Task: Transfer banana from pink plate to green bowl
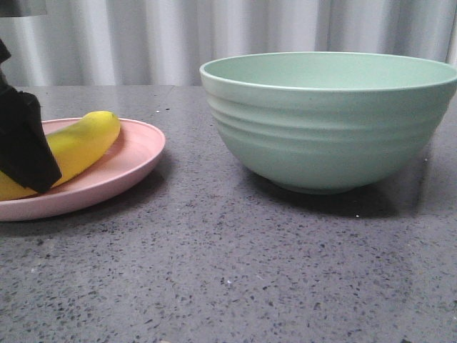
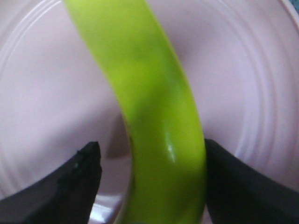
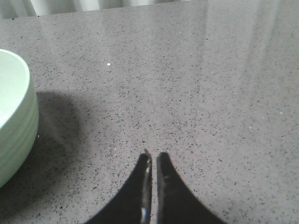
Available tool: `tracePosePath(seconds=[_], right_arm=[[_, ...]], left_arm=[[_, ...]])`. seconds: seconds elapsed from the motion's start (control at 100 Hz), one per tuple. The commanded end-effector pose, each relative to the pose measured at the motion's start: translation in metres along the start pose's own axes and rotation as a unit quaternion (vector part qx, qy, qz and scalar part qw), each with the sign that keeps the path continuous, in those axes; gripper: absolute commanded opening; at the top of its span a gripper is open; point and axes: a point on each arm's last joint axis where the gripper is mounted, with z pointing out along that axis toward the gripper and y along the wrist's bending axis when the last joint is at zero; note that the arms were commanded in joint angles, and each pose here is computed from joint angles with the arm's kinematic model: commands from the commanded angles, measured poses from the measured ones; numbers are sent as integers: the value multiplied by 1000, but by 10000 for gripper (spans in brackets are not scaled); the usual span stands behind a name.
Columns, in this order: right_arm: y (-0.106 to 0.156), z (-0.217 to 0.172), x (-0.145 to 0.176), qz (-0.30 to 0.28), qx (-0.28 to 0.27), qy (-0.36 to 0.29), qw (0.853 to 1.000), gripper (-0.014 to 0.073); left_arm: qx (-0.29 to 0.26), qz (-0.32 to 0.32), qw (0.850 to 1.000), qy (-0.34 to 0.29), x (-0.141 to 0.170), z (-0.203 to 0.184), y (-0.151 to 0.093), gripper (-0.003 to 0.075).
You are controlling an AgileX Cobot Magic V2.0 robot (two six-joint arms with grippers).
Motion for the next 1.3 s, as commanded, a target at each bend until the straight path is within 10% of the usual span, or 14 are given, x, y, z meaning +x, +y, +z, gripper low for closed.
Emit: tracePosePath(seconds=[0.0,0.69,1.01,1.29], right_arm=[[-1,-2,-17,0,6,-48,999,-64],[0,-3,-17,0,4,-41,999,-64],[14,-19,-43,-7,-61,5,998,-55],[44,-17,-76,78,-206,30,975,279]], left_arm=[[1,1,999,-39,-11,-12,-3,373],[2,1,999,-53,-17,-19,-4,-18],[49,30,988,-140,-40,-70,-31,-20],[131,89,965,-208,-44,-100,-89,-20]])
